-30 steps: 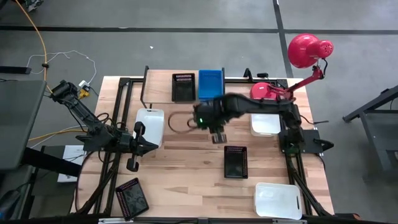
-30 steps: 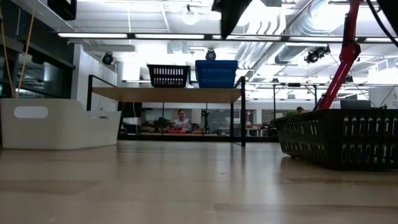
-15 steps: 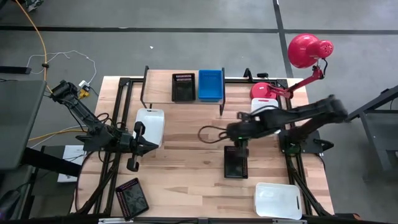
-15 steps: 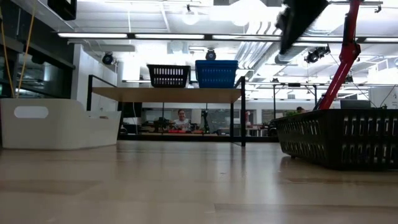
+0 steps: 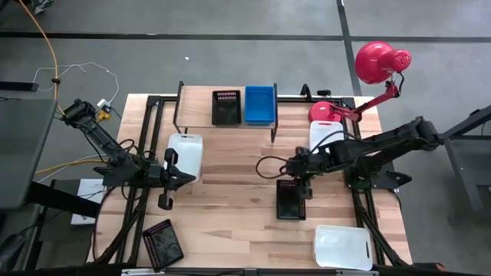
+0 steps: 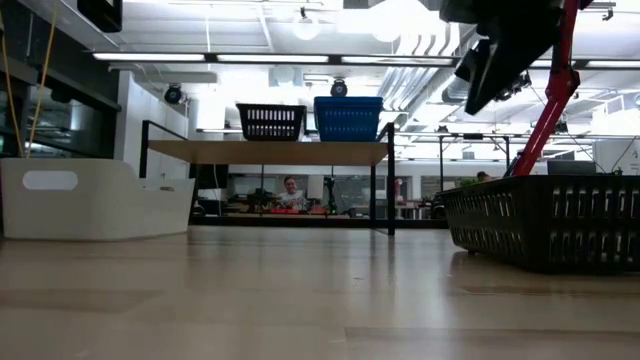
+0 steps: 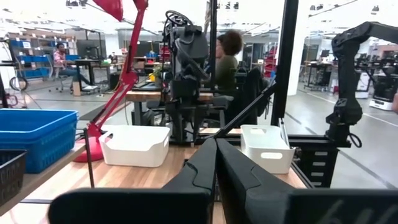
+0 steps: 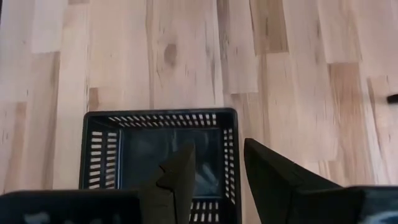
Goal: Stack baskets on shelf by color
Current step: Stack the top black bin on the black bin on the shelf
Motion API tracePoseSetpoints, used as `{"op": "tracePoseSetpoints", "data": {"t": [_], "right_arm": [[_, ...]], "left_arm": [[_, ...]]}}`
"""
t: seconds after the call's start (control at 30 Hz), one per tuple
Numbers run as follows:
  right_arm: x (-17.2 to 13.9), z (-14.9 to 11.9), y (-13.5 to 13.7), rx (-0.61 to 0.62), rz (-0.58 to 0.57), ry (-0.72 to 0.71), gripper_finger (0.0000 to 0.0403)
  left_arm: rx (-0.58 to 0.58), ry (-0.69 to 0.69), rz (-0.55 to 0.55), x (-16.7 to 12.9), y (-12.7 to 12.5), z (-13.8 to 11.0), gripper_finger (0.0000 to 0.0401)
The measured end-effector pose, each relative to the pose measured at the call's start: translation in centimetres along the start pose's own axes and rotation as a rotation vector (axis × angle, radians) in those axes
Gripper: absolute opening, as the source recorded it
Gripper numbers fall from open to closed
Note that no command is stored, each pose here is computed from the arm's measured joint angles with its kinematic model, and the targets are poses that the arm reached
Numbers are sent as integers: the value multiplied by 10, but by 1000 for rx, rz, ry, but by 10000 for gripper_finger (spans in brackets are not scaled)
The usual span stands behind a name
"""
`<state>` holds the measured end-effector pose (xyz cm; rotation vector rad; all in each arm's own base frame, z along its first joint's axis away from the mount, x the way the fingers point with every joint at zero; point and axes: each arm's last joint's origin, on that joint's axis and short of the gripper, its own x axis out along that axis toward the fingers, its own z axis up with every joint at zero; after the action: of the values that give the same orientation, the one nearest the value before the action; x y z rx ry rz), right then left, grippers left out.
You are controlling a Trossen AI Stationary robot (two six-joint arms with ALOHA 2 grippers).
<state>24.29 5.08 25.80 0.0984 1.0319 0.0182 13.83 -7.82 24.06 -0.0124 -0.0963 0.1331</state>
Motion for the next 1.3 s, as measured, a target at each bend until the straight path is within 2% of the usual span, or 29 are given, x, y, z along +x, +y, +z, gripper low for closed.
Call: {"op": "tracePoseSetpoints", "data": {"t": [0.47, 0.6, 0.8, 0.97, 1.13, 1.3], "right_arm": [[2, 1, 0, -9, -2, -1, 123], [2, 1, 0, 23, -2, 0, 123], [2, 2, 0, 31, -4, -8, 123], [2, 5, 1, 52, 18, -43, 123], [20, -11, -2, 61, 0, 32, 123], [44, -30, -6, 71, 91, 37, 123]], "left_arm": [[-18, 0, -1, 0, 0, 0, 0], [-19, 0, -1, 0, 0, 0, 0], [-59, 0, -3, 0, 0, 0, 0], [-72, -2, -47, 0, -1, 0, 0], [-65, -3, -53, 0, -2, 0, 0], [-56, -3, -52, 0, -2, 0, 0]]}}
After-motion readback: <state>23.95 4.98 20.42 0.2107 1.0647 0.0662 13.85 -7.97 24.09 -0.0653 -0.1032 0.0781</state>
